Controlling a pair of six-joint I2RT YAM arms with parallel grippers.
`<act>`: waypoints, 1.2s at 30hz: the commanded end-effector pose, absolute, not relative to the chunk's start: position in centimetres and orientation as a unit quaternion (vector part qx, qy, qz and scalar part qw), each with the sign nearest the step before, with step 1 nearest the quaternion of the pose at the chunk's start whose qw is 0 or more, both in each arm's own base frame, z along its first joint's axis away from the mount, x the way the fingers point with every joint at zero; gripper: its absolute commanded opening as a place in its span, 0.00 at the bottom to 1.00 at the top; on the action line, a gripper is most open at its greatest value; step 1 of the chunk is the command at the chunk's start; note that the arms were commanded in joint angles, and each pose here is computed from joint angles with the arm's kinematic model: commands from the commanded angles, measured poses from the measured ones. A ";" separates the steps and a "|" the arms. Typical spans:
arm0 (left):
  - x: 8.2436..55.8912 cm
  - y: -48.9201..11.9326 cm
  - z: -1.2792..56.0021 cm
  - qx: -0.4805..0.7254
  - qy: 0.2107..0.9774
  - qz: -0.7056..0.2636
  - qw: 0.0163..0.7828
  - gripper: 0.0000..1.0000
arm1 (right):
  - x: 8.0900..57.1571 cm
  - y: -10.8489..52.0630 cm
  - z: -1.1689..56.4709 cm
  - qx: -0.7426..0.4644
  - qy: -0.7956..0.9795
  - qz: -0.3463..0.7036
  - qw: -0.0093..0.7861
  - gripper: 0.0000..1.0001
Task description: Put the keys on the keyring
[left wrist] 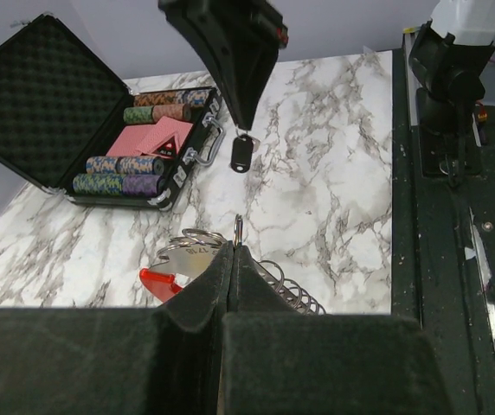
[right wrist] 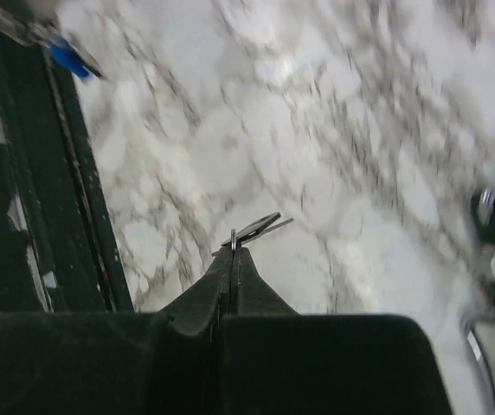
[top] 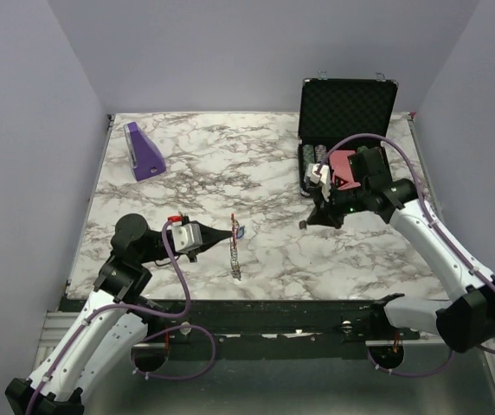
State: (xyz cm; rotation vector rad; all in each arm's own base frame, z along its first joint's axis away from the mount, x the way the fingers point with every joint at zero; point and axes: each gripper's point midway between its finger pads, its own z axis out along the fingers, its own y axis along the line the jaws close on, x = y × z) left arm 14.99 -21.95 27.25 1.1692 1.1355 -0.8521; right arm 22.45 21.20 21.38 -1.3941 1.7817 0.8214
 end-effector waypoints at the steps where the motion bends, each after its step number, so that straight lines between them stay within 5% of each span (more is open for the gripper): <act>1: 14.6 -21.8 28.0 0.512 0.473 -0.358 0.621 0.00 | 20.7 13.2 13.1 -0.492 0.818 0.233 0.186 0.00; 6: 14.2 -21.9 28.1 0.514 0.469 -0.361 0.621 0.00 | 20.4 9.3 9.2 -0.468 0.864 0.168 0.073 0.01; 13: 14.0 -21.8 28.3 0.515 0.466 -0.359 0.624 0.00 | 22.6 9.6 5.1 -0.419 0.893 0.157 0.052 0.01; 36: 14.3 -21.9 28.0 0.516 0.468 -0.356 0.623 0.00 | 29.2 12.9 2.4 -0.373 0.893 0.170 0.185 0.01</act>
